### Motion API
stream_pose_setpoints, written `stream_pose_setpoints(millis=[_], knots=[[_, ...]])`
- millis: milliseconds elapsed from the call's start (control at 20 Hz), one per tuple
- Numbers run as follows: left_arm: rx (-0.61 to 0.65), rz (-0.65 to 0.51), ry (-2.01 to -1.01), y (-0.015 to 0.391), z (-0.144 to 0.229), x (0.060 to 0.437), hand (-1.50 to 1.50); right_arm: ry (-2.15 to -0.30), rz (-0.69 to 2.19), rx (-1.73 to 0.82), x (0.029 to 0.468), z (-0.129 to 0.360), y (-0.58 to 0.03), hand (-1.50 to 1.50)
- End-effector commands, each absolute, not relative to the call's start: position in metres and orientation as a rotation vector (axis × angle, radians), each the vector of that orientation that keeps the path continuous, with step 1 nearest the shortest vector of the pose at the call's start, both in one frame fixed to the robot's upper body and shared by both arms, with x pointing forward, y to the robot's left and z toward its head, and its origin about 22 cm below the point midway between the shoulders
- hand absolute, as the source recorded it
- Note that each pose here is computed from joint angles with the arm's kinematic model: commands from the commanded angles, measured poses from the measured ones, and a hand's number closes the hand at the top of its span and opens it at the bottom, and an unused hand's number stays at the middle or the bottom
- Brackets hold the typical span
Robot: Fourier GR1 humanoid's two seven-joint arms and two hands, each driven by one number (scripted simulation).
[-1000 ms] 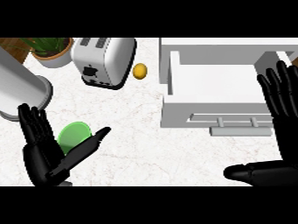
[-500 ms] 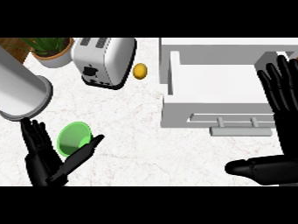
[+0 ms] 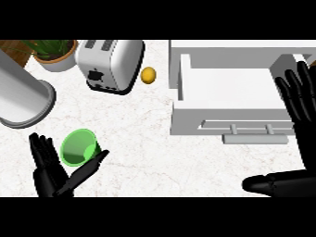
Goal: Pick up the cup, place it into the drawer and close the drawer
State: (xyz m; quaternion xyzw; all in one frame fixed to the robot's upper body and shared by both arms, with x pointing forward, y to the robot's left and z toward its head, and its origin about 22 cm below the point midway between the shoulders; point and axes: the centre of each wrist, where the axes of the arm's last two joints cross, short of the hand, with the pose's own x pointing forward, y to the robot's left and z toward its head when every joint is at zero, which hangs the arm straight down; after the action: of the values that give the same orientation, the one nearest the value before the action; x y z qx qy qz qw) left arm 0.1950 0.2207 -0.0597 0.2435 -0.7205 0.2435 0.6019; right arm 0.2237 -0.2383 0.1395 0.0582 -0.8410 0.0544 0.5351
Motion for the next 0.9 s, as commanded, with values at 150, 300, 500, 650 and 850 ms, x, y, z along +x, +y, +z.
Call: stream_pose_setpoints(millis=[150, 300, 500, 650, 850], knots=[[0.556, 0.599, -1.642, 0.232, -0.088, 0.185, -1.5, -2.022, 0.096, 0.131, 0.235, 0.145, -0.237, -1.5], [0.592, 0.623, -1.657, 0.228, -0.089, 0.202, -1.5, -1.994, 0.116, 0.15, 0.22, 0.149, -0.229, -1.5], [0.609, 0.615, -1.657, 0.234, -0.117, 0.191, -1.5, -2.007, 0.139, 0.156, 0.227, 0.146, -0.229, -1.5], [0.586, 0.622, -1.658, 0.237, -0.114, 0.175, -1.5, -2.002, 0.143, 0.166, 0.219, 0.15, -0.243, -1.5], [0.599, 0.602, -1.643, 0.234, -0.131, 0.192, -1.5, -2.014, 0.131, 0.15, 0.232, 0.138, -0.222, -1.5]])
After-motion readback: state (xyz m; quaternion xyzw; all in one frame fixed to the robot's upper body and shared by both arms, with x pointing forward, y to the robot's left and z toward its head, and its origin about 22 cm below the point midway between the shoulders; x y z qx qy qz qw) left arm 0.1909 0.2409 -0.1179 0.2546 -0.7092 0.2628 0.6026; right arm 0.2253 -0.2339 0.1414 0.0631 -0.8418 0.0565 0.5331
